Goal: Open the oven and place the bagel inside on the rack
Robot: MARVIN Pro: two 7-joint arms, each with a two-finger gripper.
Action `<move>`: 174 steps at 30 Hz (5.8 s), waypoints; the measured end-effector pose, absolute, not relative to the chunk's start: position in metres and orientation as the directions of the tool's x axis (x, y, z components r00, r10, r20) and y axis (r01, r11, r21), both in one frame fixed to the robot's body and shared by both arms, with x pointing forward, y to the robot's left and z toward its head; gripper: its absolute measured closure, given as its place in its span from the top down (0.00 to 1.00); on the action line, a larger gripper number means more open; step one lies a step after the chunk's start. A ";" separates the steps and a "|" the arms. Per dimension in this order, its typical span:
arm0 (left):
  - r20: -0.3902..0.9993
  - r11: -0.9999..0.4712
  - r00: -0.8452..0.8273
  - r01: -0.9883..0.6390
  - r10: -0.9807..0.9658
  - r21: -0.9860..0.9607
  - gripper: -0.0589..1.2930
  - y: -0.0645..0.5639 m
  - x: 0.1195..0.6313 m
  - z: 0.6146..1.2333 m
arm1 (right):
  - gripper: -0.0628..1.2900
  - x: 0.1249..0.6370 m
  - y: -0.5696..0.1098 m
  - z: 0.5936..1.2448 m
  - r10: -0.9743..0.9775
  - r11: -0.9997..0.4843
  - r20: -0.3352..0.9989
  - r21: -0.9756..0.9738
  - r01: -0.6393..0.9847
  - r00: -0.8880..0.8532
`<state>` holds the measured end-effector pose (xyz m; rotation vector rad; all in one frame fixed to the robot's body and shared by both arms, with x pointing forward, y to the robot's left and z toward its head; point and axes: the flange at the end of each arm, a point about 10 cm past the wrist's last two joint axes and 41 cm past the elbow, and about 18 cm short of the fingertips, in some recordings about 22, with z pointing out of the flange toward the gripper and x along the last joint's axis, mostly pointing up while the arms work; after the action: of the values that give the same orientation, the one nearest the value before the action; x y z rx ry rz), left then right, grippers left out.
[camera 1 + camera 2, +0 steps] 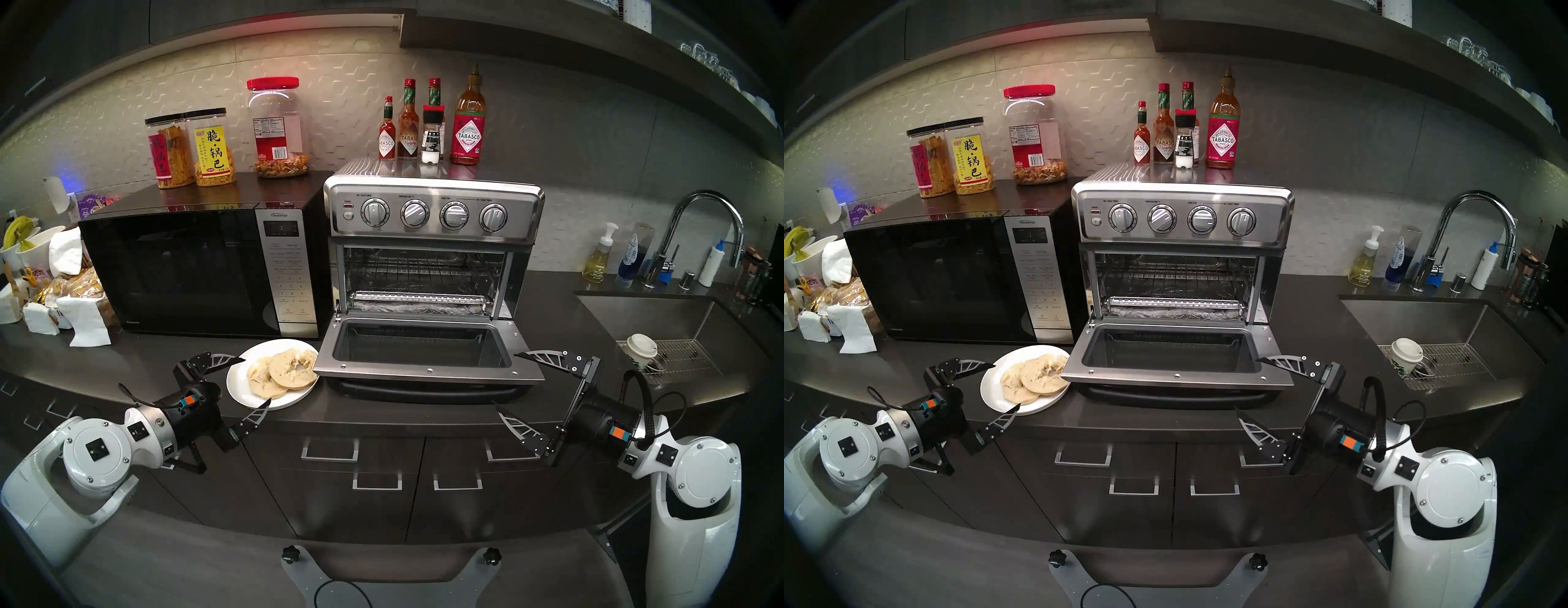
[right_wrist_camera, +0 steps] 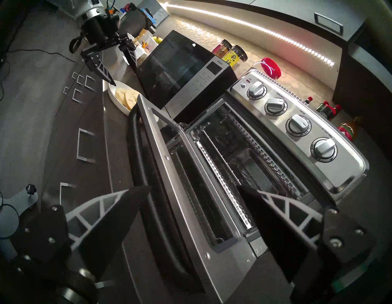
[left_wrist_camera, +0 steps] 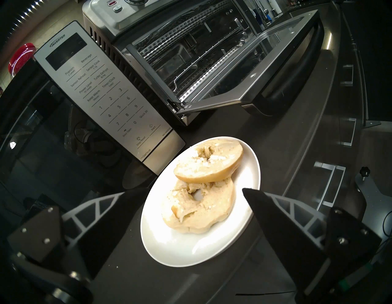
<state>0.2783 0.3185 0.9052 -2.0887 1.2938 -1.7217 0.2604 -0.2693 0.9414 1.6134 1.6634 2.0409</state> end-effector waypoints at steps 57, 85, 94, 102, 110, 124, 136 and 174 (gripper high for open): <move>0.702 -0.580 -0.072 -0.507 -0.709 -0.638 0.98 0.321 0.279 0.902 | 0.92 0.269 -0.310 0.961 0.570 -0.506 0.701 0.711 0.489 -0.429; 0.678 -0.552 -0.108 -0.496 -0.727 -0.671 0.98 0.324 0.279 0.896 | 0.92 0.270 -0.310 0.961 0.568 -0.508 0.701 0.711 0.486 -0.431; 0.643 -0.525 -0.104 -0.487 -0.759 -0.698 0.98 0.326 0.279 0.893 | 0.92 0.270 -0.310 0.961 0.568 -0.509 0.701 0.711 0.486 -0.432; 0.624 -0.512 -0.124 -0.461 -0.772 -0.725 0.98 0.323 0.279 0.892 | 0.92 0.270 -0.310 0.961 0.568 -0.509 0.701 0.711 0.486 -0.432; 0.626 -0.524 -0.139 -0.427 -0.767 -0.737 0.98 0.318 0.279 0.885 | 0.92 0.270 -0.310 0.961 0.567 -0.509 0.701 0.711 0.485 -0.432; 0.720 -0.624 -0.145 -0.403 -0.679 -0.669 0.98 0.316 0.281 0.883 | 0.92 0.270 -0.310 0.961 0.567 -0.509 0.701 0.711 0.485 -0.432; 0.733 -0.627 -0.161 -0.418 -0.661 -0.658 0.98 0.317 0.281 0.885 | 0.92 0.270 -0.310 0.961 0.567 -0.509 0.701 0.711 0.485 -0.432; 0.735 -0.607 -0.180 -0.454 -0.654 -0.652 0.98 0.316 0.286 0.885 | 0.92 0.270 -0.310 0.961 0.567 -0.510 0.701 0.711 0.484 -0.433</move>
<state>0.2863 0.3161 0.8850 -1.9016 1.3049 -1.8929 0.2698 -0.3099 0.9615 1.6395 1.5238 2.1182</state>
